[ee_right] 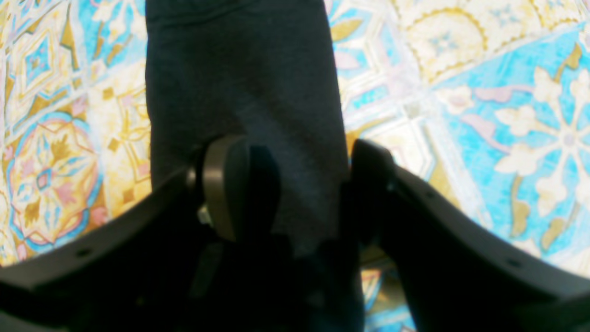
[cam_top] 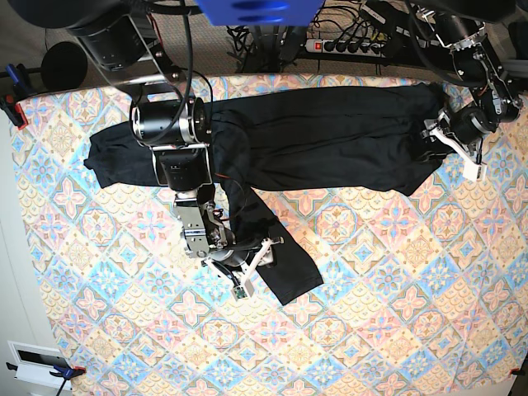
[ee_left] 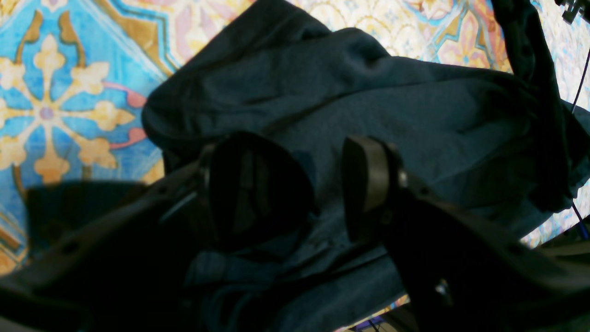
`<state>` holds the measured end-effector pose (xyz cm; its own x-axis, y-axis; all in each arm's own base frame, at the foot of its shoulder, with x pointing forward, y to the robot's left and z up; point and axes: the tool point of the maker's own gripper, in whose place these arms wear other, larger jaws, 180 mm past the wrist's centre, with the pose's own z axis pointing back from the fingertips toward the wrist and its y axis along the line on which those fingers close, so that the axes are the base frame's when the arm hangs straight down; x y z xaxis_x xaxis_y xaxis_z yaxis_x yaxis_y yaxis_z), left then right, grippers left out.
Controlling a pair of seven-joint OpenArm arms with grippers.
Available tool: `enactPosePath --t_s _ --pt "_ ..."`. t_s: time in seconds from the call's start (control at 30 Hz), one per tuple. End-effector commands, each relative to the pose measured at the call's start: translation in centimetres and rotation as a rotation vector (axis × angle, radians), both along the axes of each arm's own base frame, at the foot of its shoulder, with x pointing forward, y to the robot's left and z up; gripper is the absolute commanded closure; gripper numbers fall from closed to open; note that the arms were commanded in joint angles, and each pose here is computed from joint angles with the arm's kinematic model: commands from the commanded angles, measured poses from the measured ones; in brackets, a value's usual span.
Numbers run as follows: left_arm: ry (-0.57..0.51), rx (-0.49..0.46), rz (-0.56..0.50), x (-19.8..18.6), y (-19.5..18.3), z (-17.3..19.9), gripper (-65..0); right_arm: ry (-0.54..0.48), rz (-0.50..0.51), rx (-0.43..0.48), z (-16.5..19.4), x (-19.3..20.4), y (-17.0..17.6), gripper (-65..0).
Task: Layout the t-shirt on the table in an organized manner, then fold the t-shirt properly
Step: 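Drag the held cuff up across the shirt body with the right gripper, then carry the sleeve toward the left gripper and lay it along the shirt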
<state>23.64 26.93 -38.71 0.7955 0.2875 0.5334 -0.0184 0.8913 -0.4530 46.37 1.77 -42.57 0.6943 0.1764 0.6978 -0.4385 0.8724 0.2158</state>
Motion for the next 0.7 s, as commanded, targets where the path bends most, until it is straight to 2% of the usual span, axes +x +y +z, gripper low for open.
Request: enactPosePath --t_s 0.0,0.07,0.13,0.23,0.33,0.47,0.67 --pt "-0.049 0.016 -0.001 0.9 0.6 1.3 -34.8 0.065 0.035 -0.024 -1.1 -1.3 0.4 -33.7" --pt "-0.049 0.016 -0.001 0.9 0.6 1.3 -34.8 0.065 0.036 -0.024 -1.1 -1.4 0.4 -33.1" --pt "-0.049 0.016 -0.001 0.9 0.6 1.3 -34.8 0.062 0.064 -0.047 -1.3 -1.6 0.7 -28.0" --pt "-0.049 0.016 -0.001 0.9 0.6 1.3 -34.8 0.051 0.119 -0.092 -1.5 -2.0 1.3 -14.3" --pt "-0.049 0.015 0.000 0.9 0.6 1.3 -34.8 0.074 0.127 -0.098 -2.6 -3.2 1.4 0.0" --pt "-0.049 0.015 0.000 0.9 0.6 1.3 -34.8 0.094 0.133 -0.100 -3.6 -4.3 1.5 -0.8" --pt "-0.049 0.015 0.000 0.9 0.6 1.3 -34.8 0.014 0.127 -0.109 -1.4 -4.1 1.5 0.0"
